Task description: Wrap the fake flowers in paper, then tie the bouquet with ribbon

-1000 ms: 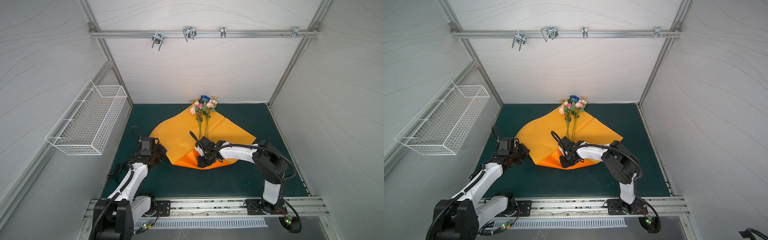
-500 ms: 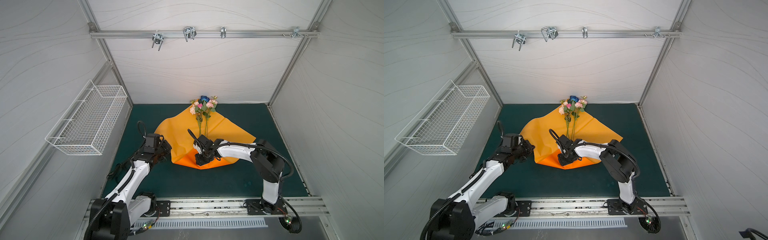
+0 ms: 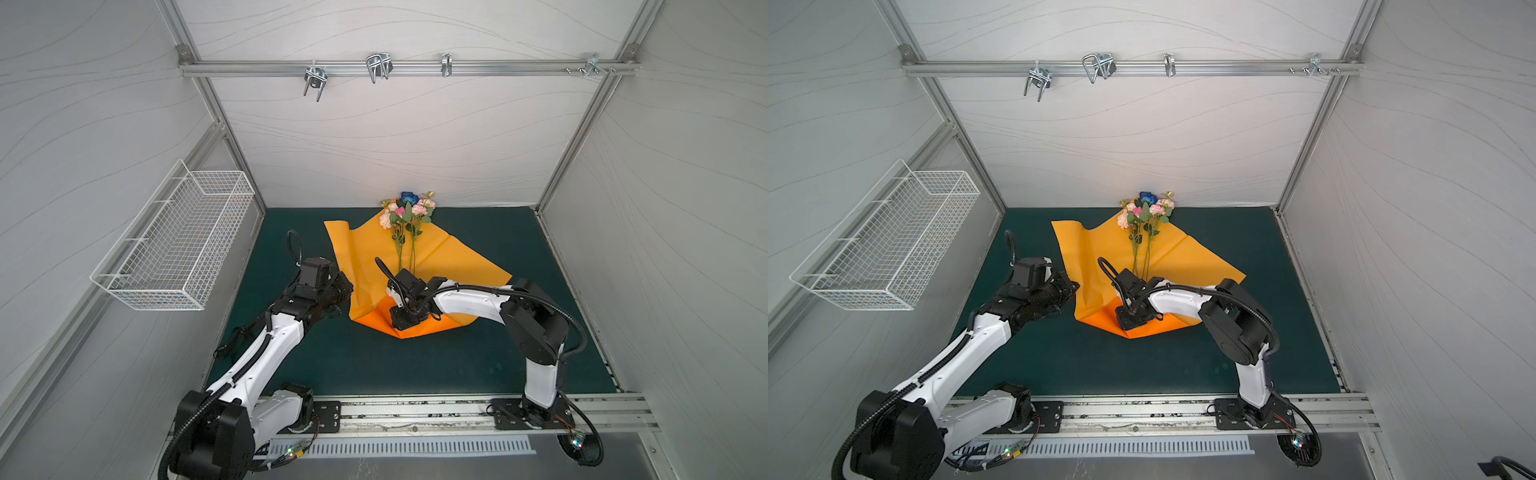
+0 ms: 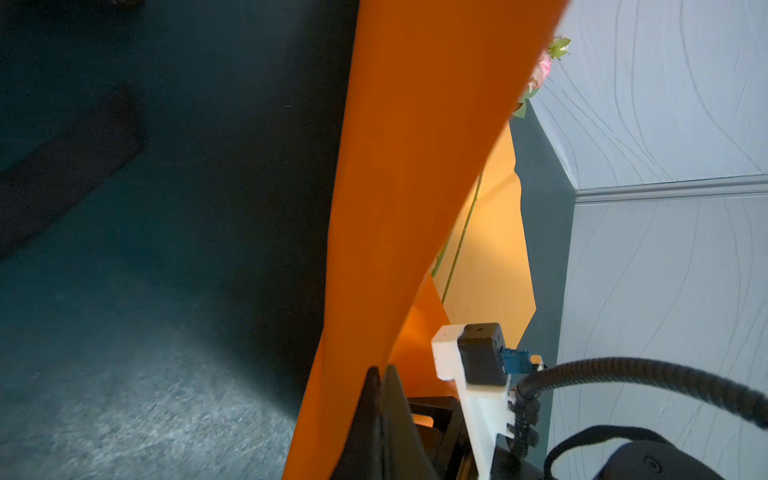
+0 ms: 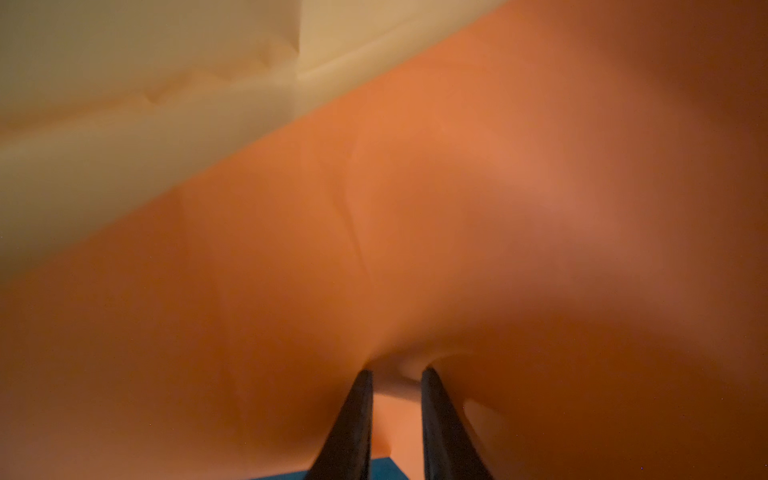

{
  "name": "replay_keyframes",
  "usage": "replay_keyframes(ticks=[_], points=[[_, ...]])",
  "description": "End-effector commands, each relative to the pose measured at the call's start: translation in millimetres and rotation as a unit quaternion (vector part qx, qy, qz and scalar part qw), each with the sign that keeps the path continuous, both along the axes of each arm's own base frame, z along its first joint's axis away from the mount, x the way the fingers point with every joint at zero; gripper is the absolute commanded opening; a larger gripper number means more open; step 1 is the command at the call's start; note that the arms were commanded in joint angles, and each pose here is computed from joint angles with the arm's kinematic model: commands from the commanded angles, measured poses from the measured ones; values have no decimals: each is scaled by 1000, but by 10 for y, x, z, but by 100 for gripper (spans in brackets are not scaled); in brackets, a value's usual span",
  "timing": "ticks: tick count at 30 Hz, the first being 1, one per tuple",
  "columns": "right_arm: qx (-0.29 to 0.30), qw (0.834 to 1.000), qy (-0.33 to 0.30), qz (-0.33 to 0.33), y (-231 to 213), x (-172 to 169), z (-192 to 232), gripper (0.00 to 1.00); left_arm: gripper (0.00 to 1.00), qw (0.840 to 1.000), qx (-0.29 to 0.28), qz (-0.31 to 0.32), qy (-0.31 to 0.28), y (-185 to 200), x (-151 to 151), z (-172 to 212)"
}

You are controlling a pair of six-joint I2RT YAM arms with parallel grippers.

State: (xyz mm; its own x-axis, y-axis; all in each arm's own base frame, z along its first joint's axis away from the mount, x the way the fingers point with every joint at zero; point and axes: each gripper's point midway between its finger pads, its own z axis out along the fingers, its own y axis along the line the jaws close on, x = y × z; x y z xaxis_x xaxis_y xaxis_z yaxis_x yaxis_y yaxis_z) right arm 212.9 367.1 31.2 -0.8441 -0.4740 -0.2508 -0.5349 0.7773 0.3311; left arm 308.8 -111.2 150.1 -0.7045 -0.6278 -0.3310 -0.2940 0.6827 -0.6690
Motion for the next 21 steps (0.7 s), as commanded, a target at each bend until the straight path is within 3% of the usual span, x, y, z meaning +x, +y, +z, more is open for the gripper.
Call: replay_keyframes(ticks=[1,12,21], points=[[8,1000,-1,-2,-72,-58,175,25,0,999,3,-4,-32,-46,153,259],[19,999,-25,-12,-228,-104,473,26,0,1000,4,-7,-17,-86,204,212],[1,1000,-6,-10,-317,-308,260,17,0,1000,-4,-11,-20,-131,218,232]])
